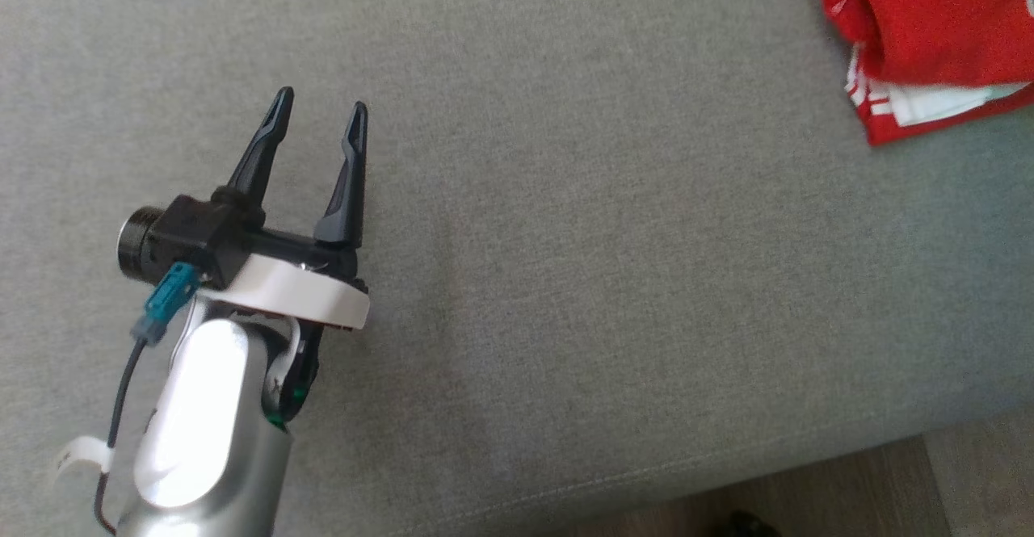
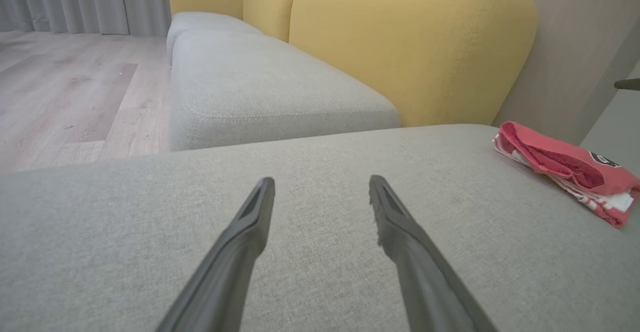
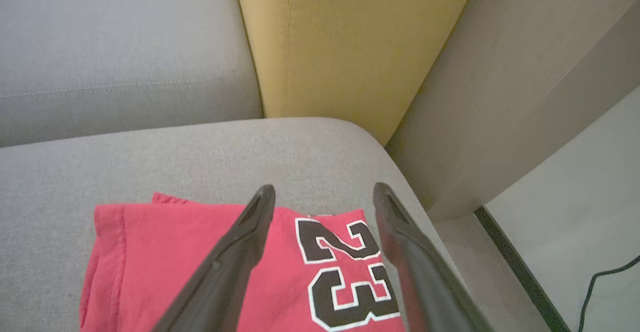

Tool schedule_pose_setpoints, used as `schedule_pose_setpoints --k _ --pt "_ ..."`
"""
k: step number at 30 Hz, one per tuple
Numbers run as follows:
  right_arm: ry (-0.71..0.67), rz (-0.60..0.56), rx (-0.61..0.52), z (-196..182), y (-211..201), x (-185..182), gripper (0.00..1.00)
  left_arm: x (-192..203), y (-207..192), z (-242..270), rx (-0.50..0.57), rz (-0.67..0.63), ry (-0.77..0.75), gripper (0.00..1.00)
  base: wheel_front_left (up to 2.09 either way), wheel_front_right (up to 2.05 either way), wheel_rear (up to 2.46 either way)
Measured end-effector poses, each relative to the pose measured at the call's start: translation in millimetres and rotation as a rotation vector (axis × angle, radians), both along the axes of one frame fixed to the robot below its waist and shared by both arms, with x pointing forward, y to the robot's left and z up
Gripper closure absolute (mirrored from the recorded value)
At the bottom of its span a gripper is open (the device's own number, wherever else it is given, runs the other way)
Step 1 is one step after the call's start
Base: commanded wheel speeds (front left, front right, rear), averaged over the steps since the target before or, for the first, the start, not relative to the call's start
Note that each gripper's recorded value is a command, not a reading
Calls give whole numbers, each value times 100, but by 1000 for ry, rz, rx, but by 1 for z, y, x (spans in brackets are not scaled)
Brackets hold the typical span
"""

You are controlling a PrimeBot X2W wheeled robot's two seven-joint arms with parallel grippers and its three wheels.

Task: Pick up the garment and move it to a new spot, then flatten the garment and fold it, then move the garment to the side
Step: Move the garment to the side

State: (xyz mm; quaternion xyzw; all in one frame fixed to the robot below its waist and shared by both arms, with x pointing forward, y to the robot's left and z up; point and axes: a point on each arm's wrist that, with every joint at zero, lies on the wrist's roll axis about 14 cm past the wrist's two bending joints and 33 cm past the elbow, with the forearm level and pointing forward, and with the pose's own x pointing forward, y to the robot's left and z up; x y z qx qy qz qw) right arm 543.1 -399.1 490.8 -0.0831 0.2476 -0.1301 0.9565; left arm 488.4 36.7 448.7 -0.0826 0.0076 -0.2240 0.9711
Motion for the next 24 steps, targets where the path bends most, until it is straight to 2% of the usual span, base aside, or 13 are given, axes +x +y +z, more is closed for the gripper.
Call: schedule_pose_setpoints --k 6,10,17,24 --pt "-235 107 -23 64 28 13 0 -10 8 28 -20 32 -45 0 0 0 0" --pt "-383 199 -1 96 59 6 0 -23 22 44 -26 82 -64 0 0 0 0" --pt "-518 305 97 112 108 -34 0 -50 55 75 -34 193 -119 0 0 0 0" --pt "-662 321 234 109 139 -77 0 -77 89 90 -30 302 -150 0 0 0 0"
